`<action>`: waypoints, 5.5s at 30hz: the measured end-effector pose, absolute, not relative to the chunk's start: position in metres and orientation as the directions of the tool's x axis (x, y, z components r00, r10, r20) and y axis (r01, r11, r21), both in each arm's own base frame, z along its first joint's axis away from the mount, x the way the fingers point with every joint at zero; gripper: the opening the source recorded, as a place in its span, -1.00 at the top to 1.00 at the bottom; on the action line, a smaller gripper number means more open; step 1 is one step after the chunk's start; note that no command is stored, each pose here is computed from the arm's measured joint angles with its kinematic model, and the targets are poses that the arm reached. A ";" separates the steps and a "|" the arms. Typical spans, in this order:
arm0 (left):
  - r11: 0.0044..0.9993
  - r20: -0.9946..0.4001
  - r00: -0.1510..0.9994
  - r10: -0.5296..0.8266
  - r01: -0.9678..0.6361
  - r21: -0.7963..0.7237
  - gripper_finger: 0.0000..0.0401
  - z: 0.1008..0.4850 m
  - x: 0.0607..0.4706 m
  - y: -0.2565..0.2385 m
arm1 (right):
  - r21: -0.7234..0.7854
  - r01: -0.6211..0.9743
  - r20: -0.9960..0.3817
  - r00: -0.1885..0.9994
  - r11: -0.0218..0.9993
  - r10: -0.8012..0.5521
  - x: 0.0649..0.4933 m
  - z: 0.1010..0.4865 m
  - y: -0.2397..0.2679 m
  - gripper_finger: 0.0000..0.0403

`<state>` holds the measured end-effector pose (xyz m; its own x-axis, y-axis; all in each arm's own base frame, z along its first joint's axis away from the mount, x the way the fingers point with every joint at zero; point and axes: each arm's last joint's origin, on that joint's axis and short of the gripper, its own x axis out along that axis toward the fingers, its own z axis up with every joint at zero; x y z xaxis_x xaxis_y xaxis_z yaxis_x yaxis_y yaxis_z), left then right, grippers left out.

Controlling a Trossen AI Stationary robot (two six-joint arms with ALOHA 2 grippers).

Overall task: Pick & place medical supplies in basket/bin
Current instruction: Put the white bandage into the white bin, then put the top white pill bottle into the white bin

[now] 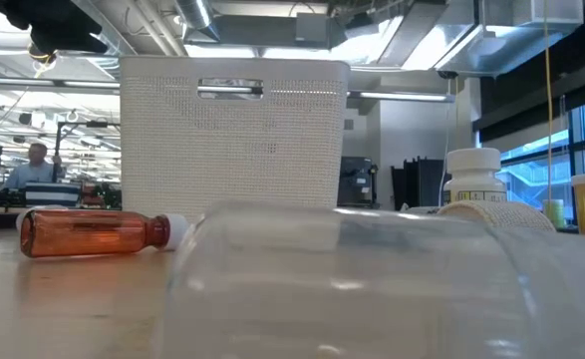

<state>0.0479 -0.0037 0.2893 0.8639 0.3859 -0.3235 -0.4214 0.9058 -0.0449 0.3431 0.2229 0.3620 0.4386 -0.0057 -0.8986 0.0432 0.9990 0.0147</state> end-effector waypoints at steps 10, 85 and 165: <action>0.924 -0.348 0.876 0.334 -0.377 -0.063 -0.17 0.289 0.048 -0.005 | -0.222 0.040 -0.881 0.421 0.974 -0.218 0.325 0.353 0.234 -0.23; 0.923 -0.344 0.877 0.335 -0.378 -0.065 -0.17 0.289 0.048 -0.005 | -0.091 -0.049 -0.619 0.785 0.995 -0.018 0.440 0.384 -0.113 0.42; 0.894 -0.310 0.855 0.415 -0.446 -0.034 -0.17 0.290 0.047 -0.003 | 0.000 0.034 -0.989 0.145 0.999 -0.005 0.463 0.194 -0.170 -0.55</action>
